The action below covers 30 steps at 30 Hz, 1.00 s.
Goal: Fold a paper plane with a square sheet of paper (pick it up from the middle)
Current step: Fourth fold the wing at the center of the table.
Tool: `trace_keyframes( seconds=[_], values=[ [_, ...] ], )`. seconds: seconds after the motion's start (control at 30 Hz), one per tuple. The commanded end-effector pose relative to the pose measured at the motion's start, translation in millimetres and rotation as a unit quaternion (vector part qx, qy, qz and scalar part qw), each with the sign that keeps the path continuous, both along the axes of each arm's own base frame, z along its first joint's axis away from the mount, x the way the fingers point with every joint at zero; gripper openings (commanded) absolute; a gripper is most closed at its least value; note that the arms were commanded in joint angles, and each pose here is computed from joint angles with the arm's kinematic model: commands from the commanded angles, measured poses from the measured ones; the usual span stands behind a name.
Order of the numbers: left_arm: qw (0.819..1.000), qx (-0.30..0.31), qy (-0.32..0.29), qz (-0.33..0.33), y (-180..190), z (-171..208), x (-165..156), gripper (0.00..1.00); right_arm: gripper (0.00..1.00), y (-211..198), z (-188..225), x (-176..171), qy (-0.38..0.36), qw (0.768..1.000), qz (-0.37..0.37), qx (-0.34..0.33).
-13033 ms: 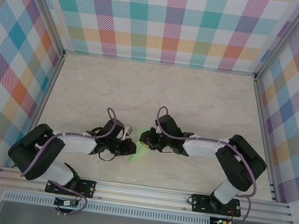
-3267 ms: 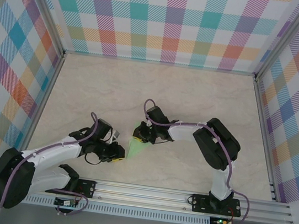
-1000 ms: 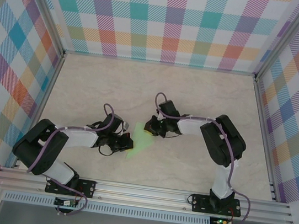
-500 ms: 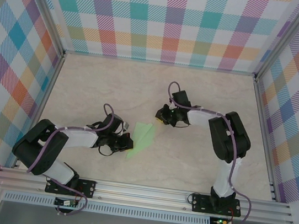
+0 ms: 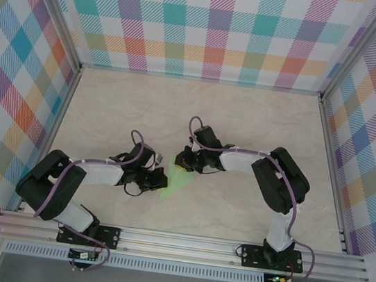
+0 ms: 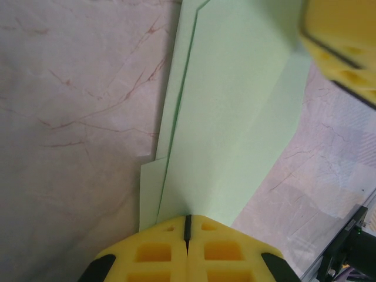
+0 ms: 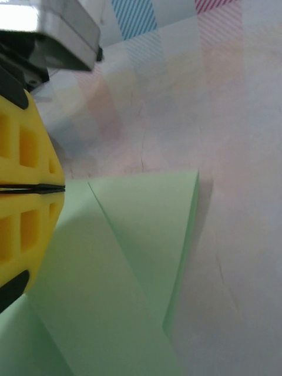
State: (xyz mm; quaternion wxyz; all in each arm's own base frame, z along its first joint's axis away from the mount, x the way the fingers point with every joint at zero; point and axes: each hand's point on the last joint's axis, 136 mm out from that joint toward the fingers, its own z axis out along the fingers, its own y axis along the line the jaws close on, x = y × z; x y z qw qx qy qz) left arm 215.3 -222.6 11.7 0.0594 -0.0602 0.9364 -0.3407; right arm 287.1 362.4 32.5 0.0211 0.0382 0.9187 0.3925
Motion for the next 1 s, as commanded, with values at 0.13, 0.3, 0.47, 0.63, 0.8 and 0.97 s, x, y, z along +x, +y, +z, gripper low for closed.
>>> trace_keyframes(
  seconds=[0.13,0.3,0.47,0.63,0.8,0.97],
  values=[
    [0.988,0.122,0.092,-0.002,47.2,-40.8,-49.1,0.02,0.09,-18.1,-42.1,-8.7,0.041,0.998,-0.01,-0.052],
    [0.992,0.109,0.065,-0.002,41.9,-5.9,-38.4,0.07,0.09,-29.5,-50.4,-14.8,0.047,0.996,-0.016,-0.077],
    [0.998,0.061,0.013,0.02,25.8,46.9,-12.3,0.16,0.09,-31.3,-51.4,-16.9,0.052,0.995,-0.02,-0.078],
    [0.998,-0.042,-0.001,0.038,-8.1,74.2,9.4,0.19,0.09,-31.7,-51.1,-16.2,0.054,0.995,-0.029,-0.075],
    [0.996,-0.079,0.016,0.039,-23.2,62.3,15.8,0.21,0.09,-34.3,-52.4,-17.3,0.057,0.994,-0.034,-0.081],
    [0.994,-0.086,0.057,0.029,-29.8,34.8,6.8,0.21,0.09,-38.2,-55.3,-20.4,0.062,0.993,-0.034,-0.089]
  ],
)
